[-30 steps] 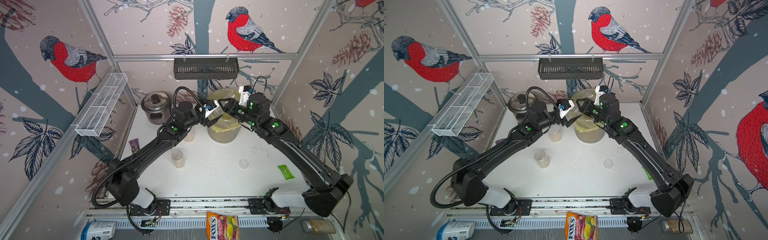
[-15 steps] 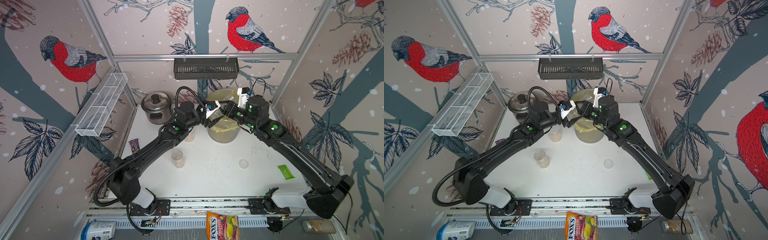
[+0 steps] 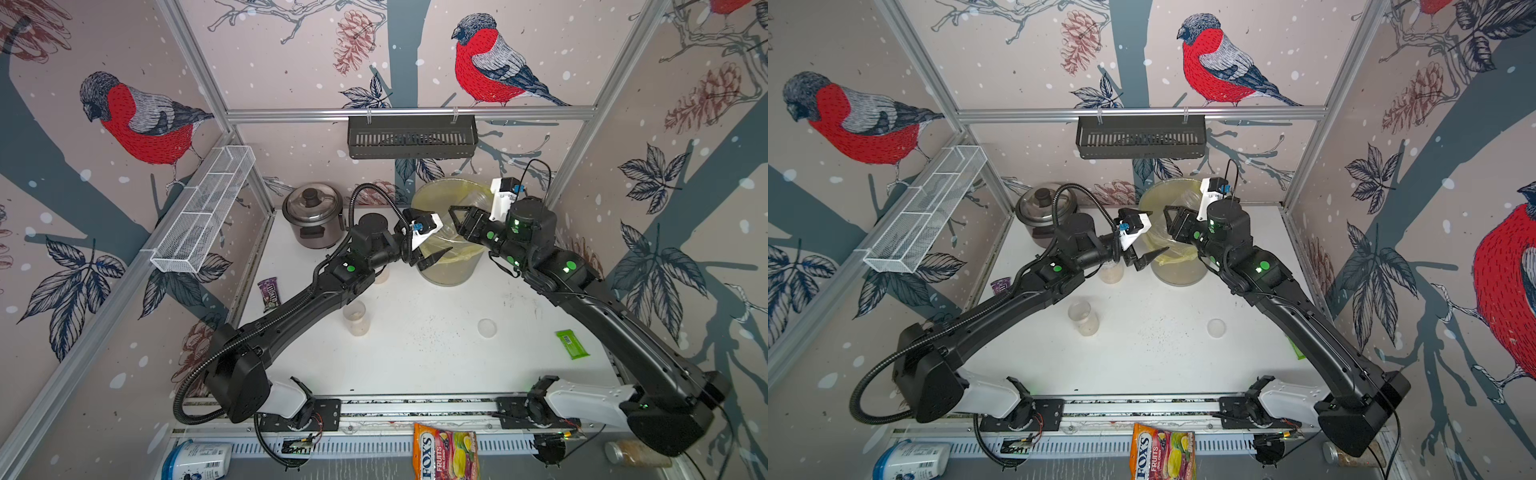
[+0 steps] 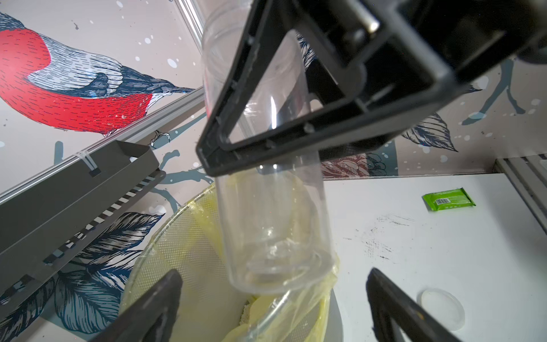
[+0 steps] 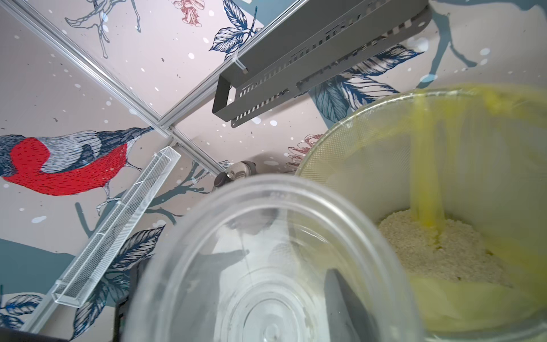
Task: Empty moldy rice from jars
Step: Pour the moldy rice from the jar into the trash bin, then place the jar at the center of the board.
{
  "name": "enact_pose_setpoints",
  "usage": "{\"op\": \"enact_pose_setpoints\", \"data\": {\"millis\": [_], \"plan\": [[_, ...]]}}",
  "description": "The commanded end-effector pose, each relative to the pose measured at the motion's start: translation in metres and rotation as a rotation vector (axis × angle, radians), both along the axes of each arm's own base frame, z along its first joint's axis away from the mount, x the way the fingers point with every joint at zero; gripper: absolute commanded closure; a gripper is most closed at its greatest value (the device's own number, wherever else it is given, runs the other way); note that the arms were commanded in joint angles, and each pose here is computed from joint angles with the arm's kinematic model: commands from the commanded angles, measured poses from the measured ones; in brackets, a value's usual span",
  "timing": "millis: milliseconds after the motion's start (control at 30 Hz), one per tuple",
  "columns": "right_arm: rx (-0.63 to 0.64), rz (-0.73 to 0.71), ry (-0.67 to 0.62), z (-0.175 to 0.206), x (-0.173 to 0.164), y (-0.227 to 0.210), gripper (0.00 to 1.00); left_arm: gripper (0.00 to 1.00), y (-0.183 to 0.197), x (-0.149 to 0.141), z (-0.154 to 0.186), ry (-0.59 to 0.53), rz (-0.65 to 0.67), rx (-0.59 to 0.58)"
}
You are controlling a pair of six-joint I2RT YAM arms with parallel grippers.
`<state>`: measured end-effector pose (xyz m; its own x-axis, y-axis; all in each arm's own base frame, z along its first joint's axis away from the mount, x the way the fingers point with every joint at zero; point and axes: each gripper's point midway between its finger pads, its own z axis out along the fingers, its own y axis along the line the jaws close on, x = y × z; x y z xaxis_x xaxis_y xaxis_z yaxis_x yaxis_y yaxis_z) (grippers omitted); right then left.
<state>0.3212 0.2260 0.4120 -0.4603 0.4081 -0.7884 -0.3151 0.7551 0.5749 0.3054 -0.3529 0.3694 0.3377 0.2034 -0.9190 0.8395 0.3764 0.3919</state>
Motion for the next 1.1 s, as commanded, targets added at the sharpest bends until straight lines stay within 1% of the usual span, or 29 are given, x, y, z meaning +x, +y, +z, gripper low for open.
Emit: {"op": "enact_pose_setpoints", "data": {"millis": [0,133,333,433,500,667,800,967,1067], "plan": [[-0.096,-0.101,-0.019,0.0,-0.002,-0.025,0.65,0.04,0.005,-0.008,0.013,-0.039,0.0,-0.035],[-0.141,-0.24,-0.013,-0.006,-0.013,-0.064,0.65,0.03,0.017,-0.017,0.01,-0.031,0.025,-0.037],[-0.144,-0.424,-0.007,-0.022,-0.042,-0.122,0.65,0.02,0.042,-0.027,0.007,-0.017,0.099,-0.065],[-0.161,-0.509,0.024,-0.041,-0.055,-0.146,0.65,0.02,0.053,-0.032,-0.002,0.003,0.129,-0.07],[-0.183,-0.556,0.06,-0.06,-0.06,-0.158,0.65,0.02,0.059,-0.037,-0.005,0.013,0.139,-0.085],[-0.228,-0.658,0.182,-0.122,-0.066,-0.174,0.65,0.02,0.072,-0.048,-0.011,0.035,0.153,-0.128],[-0.225,-0.708,0.243,-0.167,-0.068,-0.175,0.65,0.02,0.08,-0.054,-0.02,0.066,0.166,-0.16],[-0.226,-0.794,0.244,-0.202,-0.071,-0.18,0.62,0.02,0.089,-0.061,-0.033,0.095,0.188,-0.189],[-0.231,-0.835,0.245,-0.216,-0.073,-0.18,0.61,0.02,0.093,-0.062,-0.039,0.105,0.208,-0.197]]}}
